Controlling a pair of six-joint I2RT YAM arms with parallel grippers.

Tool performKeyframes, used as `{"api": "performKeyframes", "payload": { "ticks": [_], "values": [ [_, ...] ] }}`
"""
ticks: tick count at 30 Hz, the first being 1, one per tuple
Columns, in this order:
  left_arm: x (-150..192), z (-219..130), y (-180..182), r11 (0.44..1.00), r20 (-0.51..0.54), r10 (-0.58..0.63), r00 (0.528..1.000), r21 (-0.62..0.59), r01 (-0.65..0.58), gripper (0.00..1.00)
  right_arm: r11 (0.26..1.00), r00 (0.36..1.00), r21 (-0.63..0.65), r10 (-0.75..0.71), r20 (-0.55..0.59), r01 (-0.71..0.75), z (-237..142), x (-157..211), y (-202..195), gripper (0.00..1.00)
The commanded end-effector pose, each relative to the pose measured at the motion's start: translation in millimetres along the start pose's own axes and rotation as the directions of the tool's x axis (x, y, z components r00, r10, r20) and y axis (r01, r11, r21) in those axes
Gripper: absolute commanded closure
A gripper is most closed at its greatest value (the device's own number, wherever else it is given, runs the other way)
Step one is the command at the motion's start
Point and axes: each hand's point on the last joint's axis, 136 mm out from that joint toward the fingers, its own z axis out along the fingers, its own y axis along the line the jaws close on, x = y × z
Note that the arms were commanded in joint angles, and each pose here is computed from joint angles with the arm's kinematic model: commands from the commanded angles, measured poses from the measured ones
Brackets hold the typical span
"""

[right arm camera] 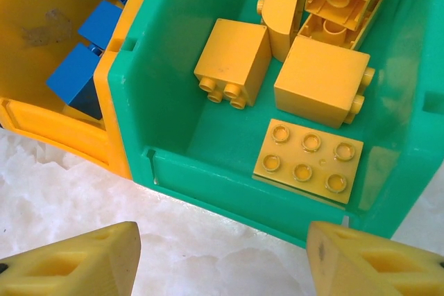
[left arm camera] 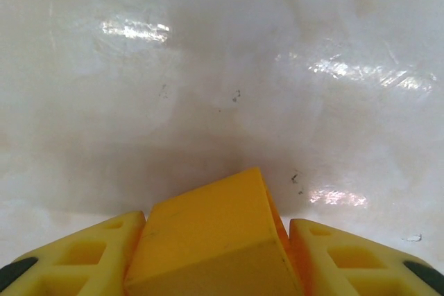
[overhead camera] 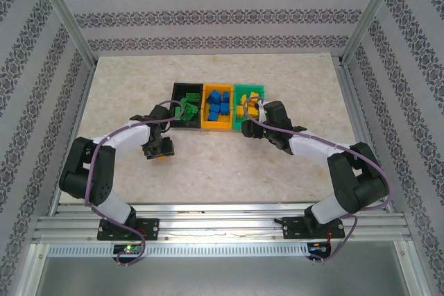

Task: Sort the legos into containers by color
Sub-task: Pick up the lego from the middle-left of the table, then place the lego in the container.

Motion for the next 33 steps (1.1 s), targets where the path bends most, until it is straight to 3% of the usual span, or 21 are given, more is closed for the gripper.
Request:
{"api": "performKeyframes", "payload": {
  "ticks": [1,6,19,23,27,33],
  "values": [
    [-1.3,-8.4,-7.8,0.999,0.016,0.03,0.999,0.026,-0.03,0.8,1.0,1.0,-0.009,0.011,0.015,-0.011,1.6,-6.8,0.1,0.35],
    [-1.6,-10.6,-14.7,0.998,0.026,0.037,0.999,0.059,-0.039,1.0,1.0,1.0,-0.016,0.012,0.015,-0.011,1.7,-6.8,1.6,0.35],
    [-11.0,-31.9,-48.4,0.975,0.119,0.097,0.988,0.19,-0.119,1.0,1.0,1.0,-0.022,0.016,0.017,-0.015,2.0,-6.9,2.6,0.35],
    [-15.9,-47.2,-76.7,0.941,0.186,0.142,0.972,0.281,-0.191,1.0,1.0,1.0,-0.024,0.017,0.018,-0.017,2.4,-7.4,2.9,0.35],
    [-21.9,-58.7,-98.3,0.915,0.258,0.198,0.946,0.297,-0.273,1.0,1.0,1.0,-0.022,0.018,0.02,-0.018,1.1,-7.2,2.6,0.35],
    [-34.6,-74.9,-136.3,0.843,0.319,0.188,0.929,0.434,-0.319,1.0,0.991,0.992,-0.07,0.116,0.049,-0.113,-4.6,-11.0,-6.2,0.35]
  ]
}}
